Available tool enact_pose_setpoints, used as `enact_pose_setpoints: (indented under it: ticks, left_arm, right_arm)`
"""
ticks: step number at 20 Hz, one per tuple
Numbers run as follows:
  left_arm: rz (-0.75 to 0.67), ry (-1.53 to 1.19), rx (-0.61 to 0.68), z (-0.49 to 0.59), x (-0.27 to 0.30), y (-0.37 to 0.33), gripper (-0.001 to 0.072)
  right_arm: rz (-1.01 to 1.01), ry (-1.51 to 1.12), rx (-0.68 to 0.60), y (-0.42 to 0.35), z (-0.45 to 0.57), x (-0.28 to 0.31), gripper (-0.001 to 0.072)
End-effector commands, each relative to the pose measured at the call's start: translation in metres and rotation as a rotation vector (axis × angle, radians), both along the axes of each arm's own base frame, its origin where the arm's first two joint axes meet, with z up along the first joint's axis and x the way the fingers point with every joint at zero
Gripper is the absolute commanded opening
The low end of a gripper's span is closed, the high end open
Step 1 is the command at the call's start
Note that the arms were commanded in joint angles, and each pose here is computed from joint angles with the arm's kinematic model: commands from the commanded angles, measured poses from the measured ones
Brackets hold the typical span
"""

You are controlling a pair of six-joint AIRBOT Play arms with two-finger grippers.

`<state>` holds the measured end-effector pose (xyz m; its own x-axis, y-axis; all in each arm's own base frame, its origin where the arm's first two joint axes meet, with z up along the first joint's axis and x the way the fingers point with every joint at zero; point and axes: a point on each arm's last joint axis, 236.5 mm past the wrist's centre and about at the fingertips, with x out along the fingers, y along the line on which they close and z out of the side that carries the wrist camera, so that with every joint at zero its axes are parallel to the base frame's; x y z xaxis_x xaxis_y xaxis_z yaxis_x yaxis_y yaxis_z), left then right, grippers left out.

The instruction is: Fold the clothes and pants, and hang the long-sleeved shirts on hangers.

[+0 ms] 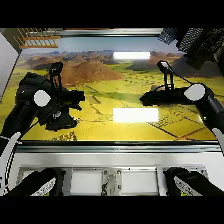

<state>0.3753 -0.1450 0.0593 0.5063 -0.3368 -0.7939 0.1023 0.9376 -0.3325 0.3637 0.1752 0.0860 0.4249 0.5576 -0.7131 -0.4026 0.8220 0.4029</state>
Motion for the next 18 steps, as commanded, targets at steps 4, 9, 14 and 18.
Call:
enact_pose_setpoints:
  ticks: [4, 9, 14, 18]
  left_arm:
    - [0.001, -0.001, 0.000, 0.000, 0.000, 0.000, 0.0011]
    - [0.001, -0.002, 0.000, 0.000, 0.000, 0.000, 0.0011]
    - [0.016, -0.044, -0.007, 0.005, 0.010, 0.002, 0.0011]
    - [-0.138, -0.207, 0.230, 0.010, 0.031, 0.024, 0.0692]
  right_arm:
    - [0.000, 0.000, 0.000, 0.000, 0.000, 0.000, 0.0021]
    - [0.000, 0.000, 0.000, 0.000, 0.000, 0.000, 0.0020]
    - [0.000, 0.000, 0.000, 0.000, 0.000, 0.000, 0.0021]
    - [0.000, 0.000, 0.000, 0.000, 0.000, 0.000, 0.0021]
